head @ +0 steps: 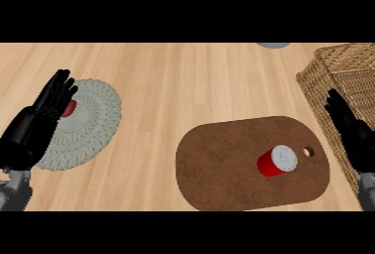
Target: Pick the can from the cutting board and place it in the basket
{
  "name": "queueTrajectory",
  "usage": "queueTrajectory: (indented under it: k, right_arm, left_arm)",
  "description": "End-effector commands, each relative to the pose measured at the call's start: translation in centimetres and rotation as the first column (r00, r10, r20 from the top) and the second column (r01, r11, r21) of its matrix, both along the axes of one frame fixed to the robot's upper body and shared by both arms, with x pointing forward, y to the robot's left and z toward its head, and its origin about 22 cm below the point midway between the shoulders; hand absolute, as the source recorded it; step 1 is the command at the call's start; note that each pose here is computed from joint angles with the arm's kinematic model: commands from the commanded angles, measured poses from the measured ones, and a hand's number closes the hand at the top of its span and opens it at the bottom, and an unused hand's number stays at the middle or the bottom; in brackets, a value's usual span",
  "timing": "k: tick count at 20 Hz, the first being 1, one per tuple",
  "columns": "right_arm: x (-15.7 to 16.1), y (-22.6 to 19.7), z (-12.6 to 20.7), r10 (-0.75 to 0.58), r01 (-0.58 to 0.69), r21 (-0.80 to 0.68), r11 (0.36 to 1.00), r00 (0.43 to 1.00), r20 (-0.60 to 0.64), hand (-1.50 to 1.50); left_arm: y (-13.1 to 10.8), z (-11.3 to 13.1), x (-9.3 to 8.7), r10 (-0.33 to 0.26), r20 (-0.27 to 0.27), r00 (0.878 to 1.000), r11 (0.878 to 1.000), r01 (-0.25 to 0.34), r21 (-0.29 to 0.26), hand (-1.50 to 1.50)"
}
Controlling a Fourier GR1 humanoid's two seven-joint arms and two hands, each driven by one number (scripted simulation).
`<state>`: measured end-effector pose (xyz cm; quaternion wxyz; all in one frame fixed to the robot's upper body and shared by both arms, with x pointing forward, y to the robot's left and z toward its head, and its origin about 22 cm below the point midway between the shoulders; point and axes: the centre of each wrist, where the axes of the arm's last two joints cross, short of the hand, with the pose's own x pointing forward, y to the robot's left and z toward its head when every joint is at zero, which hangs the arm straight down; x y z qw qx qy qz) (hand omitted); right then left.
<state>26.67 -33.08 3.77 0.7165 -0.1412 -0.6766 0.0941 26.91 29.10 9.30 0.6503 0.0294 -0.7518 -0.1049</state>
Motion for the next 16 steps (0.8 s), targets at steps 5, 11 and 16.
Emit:
queueTrajectory:
  k: [5,11,16]
  right_arm:
    - [1.5,2.2,-0.2,0.114,-0.289,0.449,0.846,0.92,0.376,1.5]
    - [-0.5,10.5,2.9,0.13,-0.548,0.244,0.8,0.557,0.821,-1.5]
    - [-4.3,9.8,4.6,0.052,-0.236,0.158,0.959,0.691,0.721,-1.5]
  left_arm:
    - [1.7,-4.5,-0.7,0.187,-0.186,0.965,0.977,-0.163,0.135,0.0]
    - [0.8,-6.0,0.3,0.227,-0.295,0.928,0.97,-0.19,0.151,0.0]
    - [0.3,-6.2,1.4,0.256,-0.296,0.92,0.963,-0.216,0.163,0.0]
